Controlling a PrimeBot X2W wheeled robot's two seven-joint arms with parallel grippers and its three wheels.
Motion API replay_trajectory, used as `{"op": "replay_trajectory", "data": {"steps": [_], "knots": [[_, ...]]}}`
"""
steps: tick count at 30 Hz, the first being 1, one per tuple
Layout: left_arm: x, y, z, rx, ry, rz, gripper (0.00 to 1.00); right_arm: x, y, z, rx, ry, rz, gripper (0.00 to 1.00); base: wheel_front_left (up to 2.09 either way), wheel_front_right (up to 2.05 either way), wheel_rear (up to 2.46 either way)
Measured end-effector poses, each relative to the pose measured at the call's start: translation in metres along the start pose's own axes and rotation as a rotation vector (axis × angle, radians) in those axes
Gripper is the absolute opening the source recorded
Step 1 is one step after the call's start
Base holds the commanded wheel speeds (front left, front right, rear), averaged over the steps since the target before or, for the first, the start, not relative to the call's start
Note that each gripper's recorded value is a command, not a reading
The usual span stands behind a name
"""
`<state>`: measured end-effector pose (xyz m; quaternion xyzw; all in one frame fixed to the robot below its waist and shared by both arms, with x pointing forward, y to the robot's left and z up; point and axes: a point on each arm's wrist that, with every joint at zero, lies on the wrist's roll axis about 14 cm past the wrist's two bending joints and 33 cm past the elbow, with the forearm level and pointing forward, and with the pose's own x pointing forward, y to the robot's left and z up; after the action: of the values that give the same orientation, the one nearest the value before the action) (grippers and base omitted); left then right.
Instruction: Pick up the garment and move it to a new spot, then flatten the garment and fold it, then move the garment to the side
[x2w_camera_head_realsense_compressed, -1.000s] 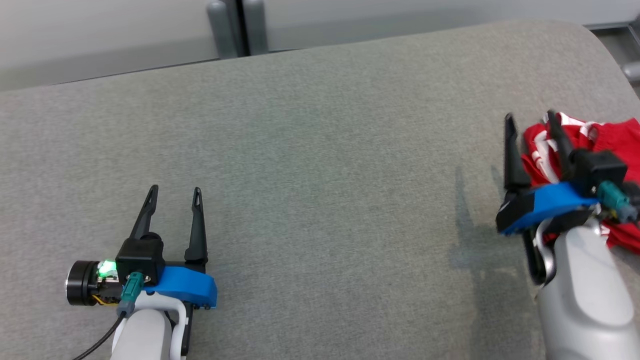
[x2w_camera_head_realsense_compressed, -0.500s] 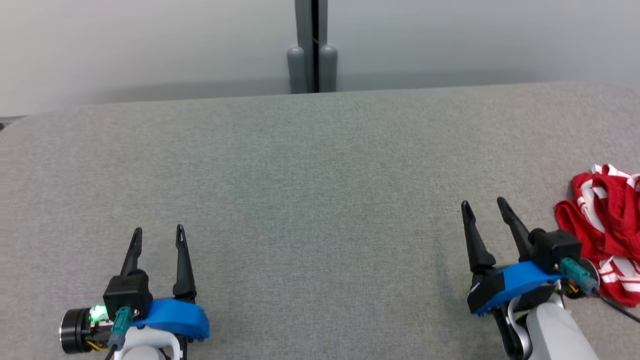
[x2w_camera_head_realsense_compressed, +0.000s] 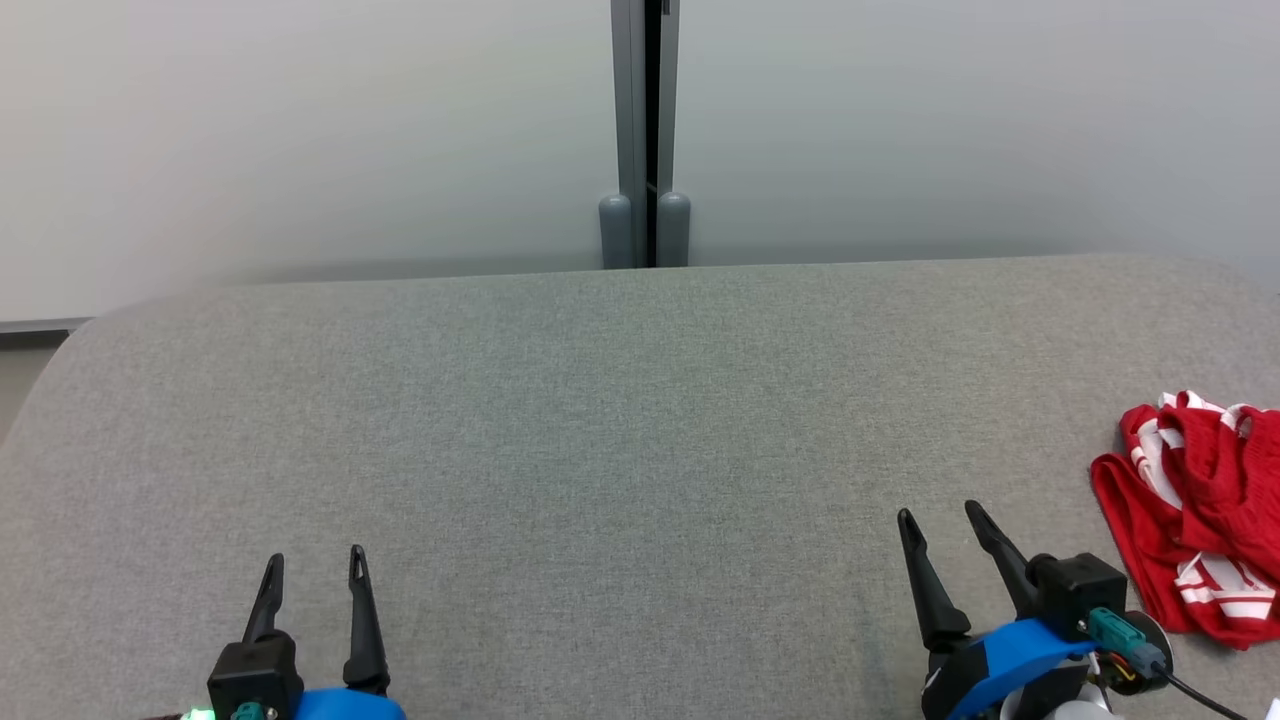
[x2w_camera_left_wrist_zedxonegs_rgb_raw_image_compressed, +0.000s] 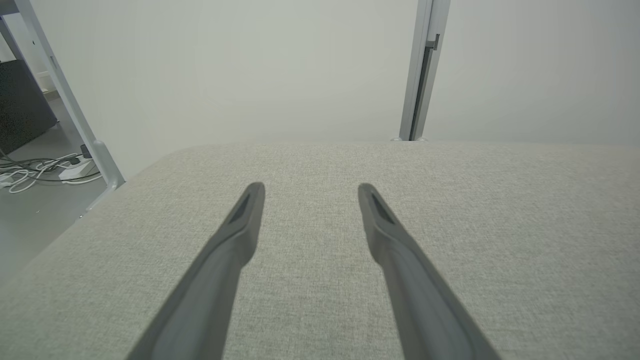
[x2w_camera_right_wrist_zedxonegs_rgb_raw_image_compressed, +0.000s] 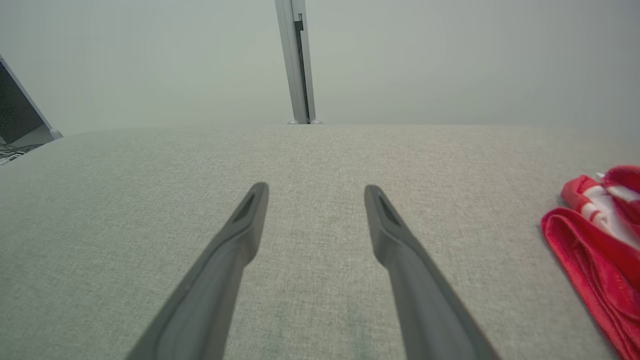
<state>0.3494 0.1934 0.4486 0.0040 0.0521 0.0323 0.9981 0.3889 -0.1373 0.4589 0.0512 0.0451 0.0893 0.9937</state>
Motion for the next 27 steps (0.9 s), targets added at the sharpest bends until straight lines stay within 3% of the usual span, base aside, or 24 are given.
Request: {"op": "replay_trajectory", "data": {"steps": [27], "knots": [[-0.014, 0.004, -0.008, -0.004, 0.021, 0.008, 1.00, -0.020, -0.034, 0.005, 0.016, -0.026, -0.113, 1.00, 0.00, 0.00, 0.00]]}}
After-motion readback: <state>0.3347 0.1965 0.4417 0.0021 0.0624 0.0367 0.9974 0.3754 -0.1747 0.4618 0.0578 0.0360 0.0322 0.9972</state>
